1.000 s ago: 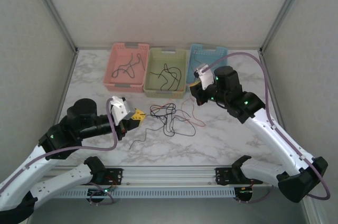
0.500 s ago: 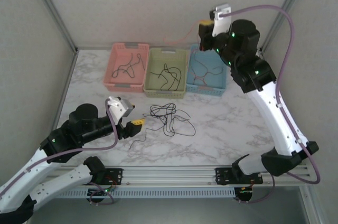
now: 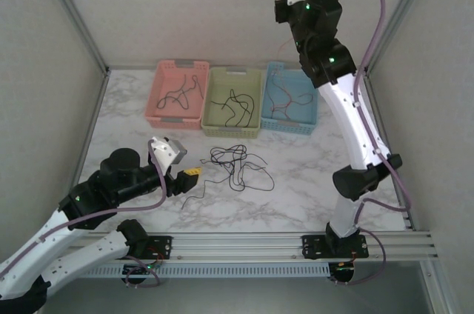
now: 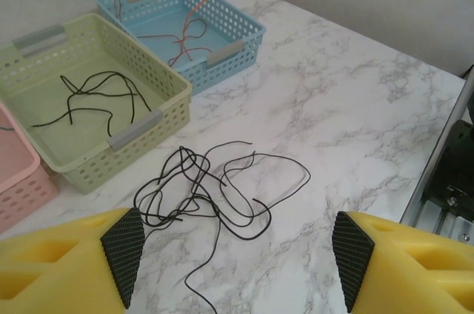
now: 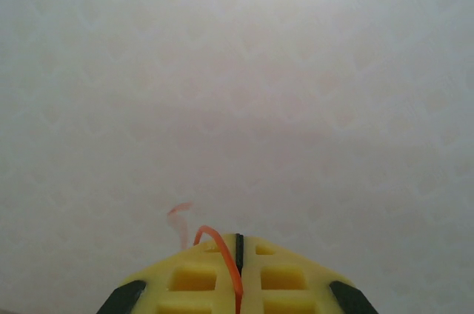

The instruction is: Untangle the cables

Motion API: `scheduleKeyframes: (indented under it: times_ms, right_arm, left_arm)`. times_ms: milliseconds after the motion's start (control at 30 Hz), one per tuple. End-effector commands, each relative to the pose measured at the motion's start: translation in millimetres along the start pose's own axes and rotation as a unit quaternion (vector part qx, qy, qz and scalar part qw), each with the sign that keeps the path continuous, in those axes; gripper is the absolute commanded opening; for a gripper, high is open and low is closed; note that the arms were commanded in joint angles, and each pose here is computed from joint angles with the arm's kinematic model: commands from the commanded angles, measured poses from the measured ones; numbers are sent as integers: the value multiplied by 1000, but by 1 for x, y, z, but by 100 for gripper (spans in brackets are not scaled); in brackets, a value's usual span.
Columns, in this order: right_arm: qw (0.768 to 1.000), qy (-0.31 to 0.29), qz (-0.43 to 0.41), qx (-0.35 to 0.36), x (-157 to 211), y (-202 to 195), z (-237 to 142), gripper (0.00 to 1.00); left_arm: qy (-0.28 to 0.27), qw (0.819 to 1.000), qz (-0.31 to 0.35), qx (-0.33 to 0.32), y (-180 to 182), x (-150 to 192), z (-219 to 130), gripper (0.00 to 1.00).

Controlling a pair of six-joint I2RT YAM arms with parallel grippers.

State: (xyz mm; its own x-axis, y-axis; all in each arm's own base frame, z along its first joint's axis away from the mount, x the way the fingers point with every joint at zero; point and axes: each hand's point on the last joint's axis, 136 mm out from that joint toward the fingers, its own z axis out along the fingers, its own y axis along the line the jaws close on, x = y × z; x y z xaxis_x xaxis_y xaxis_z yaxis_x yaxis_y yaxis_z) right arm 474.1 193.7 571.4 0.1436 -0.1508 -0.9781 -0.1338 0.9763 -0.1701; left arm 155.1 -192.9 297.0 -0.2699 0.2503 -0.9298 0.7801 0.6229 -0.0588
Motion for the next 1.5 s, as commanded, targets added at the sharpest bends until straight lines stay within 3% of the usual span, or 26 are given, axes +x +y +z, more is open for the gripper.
scheduleKeyframes:
  times_ms: [0, 233, 533, 667, 800, 900, 967, 1033, 1133, 1300, 1467]
  right_arm:
    - [999, -12, -2, 51, -12, -31, 3, 0]
    - [996, 68, -4, 58, 64, -34, 30, 0]
    - [971, 230, 31, 63, 237, -18, 7, 0]
    - [948, 307, 51, 69, 318, -11, -16, 8]
    - [925, 363, 90, 62, 365, -8, -30, 28]
    - [911, 395, 102, 53, 376, -8, -34, 39]
    - [910, 398, 104, 41, 368, -6, -35, 42]
    - [909, 399, 113, 29, 354, -4, -37, 51]
    - [903, 405, 141, -7, 328, 5, -48, 53]
    - [896, 398, 173, -94, 294, 36, -99, 53]
    - [858, 438, 209, -170, 296, 72, -172, 50]
  left_arm:
    - [6, 1000, -11, -17, 6, 7, 0, 71]
    - [-4, 1000, -12, -24, 9, 11, -1, 74]
    - [0, 998, -32, -61, 22, 13, -4, 81]
    - [-12, 995, -42, -94, 33, 8, -10, 91]
    - [-22, 991, -68, -117, 40, 5, -20, 100]
    - [-26, 979, -103, -176, 60, 3, -28, 100]
    - [-20, 968, -119, -222, 74, 4, -35, 100]
    - [-14, 959, -134, -249, 82, 4, -39, 100]
    - [-13, 953, -167, -251, 82, 5, -42, 100]
    - [-5, 942, -250, -223, 73, 33, -24, 100]
    - [45, 923, -323, -207, 65, 77, 13, 100]
